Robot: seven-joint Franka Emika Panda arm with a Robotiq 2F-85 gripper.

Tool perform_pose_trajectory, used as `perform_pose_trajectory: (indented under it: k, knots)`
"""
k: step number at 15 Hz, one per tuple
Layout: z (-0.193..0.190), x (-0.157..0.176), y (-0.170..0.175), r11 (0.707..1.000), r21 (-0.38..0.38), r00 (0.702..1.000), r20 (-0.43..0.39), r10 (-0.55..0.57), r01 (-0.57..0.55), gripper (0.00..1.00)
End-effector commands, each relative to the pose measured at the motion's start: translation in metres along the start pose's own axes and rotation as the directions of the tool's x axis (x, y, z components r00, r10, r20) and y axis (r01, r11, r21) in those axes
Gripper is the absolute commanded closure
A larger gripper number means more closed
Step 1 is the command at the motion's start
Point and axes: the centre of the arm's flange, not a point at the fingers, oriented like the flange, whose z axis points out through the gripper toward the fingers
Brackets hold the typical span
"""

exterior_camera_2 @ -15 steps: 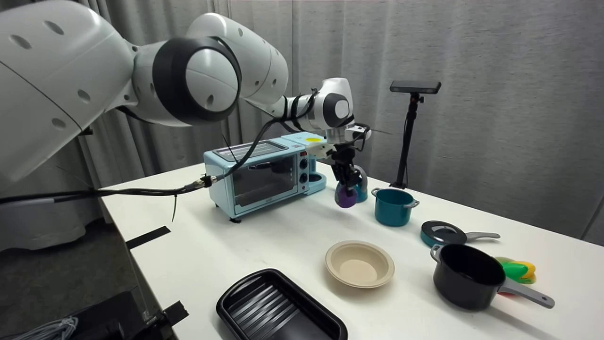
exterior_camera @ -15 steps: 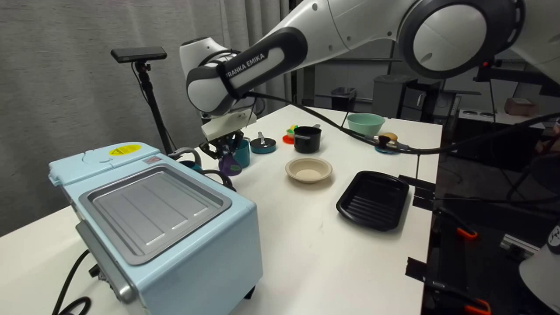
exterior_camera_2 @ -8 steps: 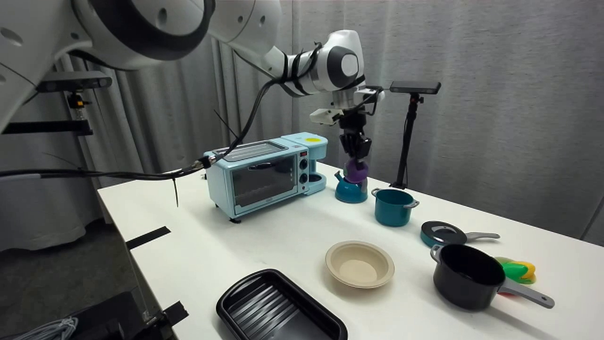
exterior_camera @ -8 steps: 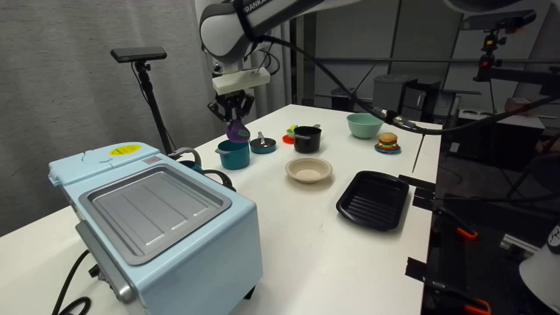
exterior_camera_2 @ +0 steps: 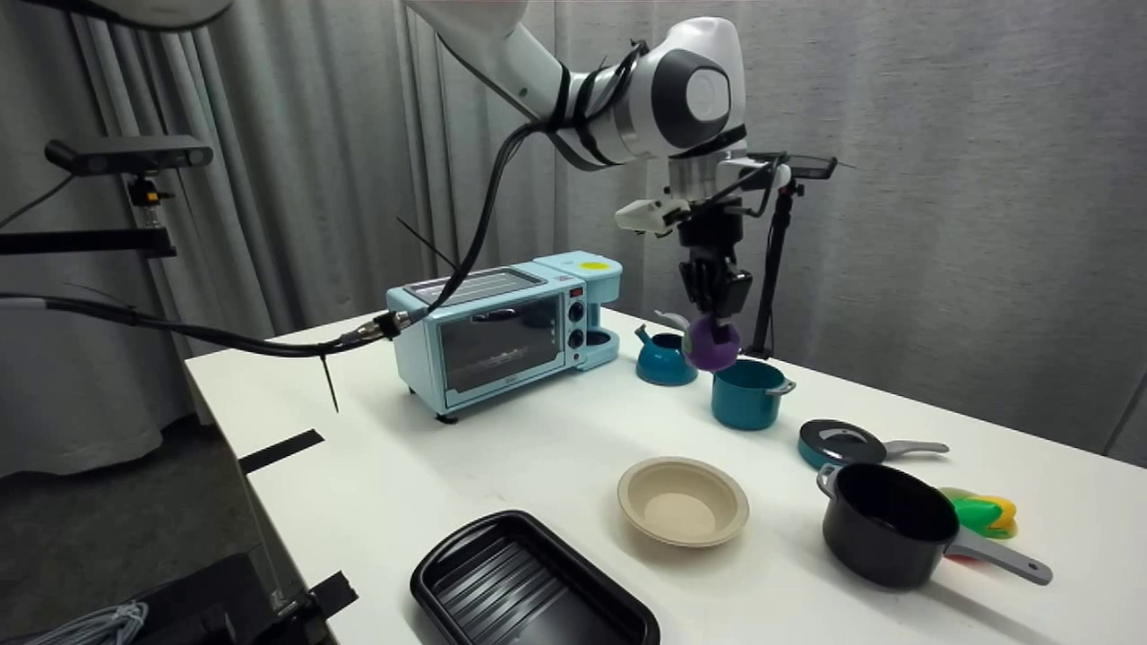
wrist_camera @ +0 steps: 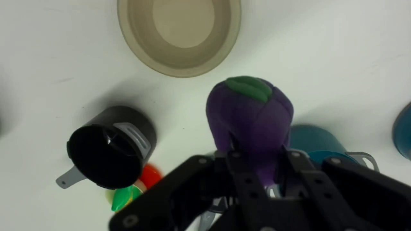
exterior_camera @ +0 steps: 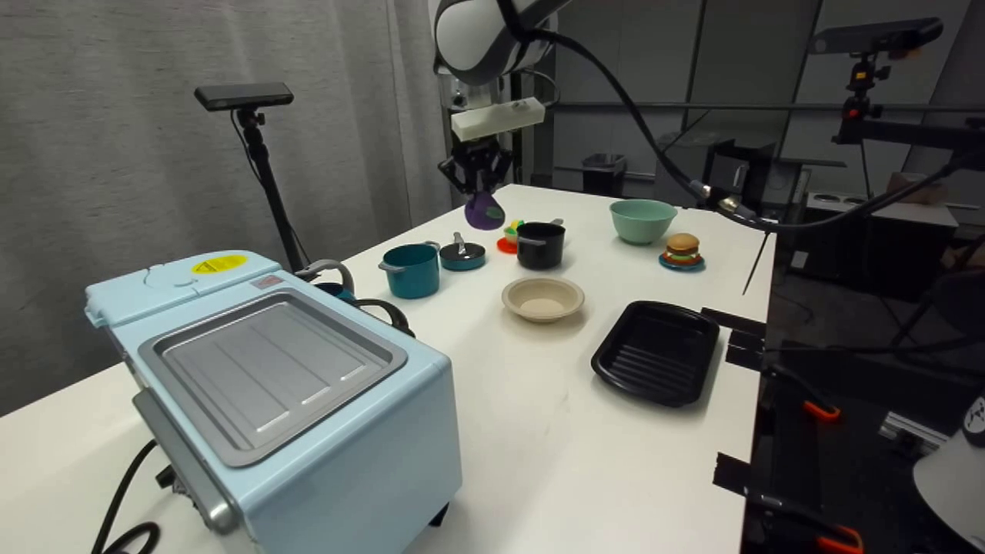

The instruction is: Pick up the purple plush toy and put it on the plate

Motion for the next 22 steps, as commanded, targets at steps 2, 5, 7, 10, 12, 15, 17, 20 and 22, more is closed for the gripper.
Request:
perform_pose_trajectory:
  k: [2, 5, 7, 10, 12, 15, 17, 20, 22]
  knots:
    - [0.032, -0.023, 0.053, 1.000, -0.010, 0.999, 0.049, -0.023, 0.023, 0.95]
    - [0.059, -0.030, 0.063, 0.998, -0.034, 0.996, 0.072, -0.053, 0.056, 0.95]
    - [0.075, -0.034, 0.065, 0.996, -0.044, 0.994, 0.080, -0.069, 0.072, 0.95]
    - [0.095, -0.041, 0.061, 0.994, -0.052, 0.992, 0.088, -0.088, 0.093, 0.95]
    - [0.104, -0.048, 0.054, 0.993, -0.059, 0.991, 0.093, -0.098, 0.104, 0.95]
    - [0.116, -0.059, 0.043, 0.989, -0.074, 0.988, 0.099, -0.119, 0.127, 0.95]
    - [0.126, -0.066, 0.036, 0.986, -0.093, 0.986, 0.103, -0.132, 0.142, 0.95]
    - [0.135, -0.072, 0.029, 0.981, -0.112, 0.983, 0.108, -0.148, 0.160, 0.65]
    - [0.138, -0.073, 0.026, 0.979, -0.115, 0.982, 0.110, -0.154, 0.167, 0.45]
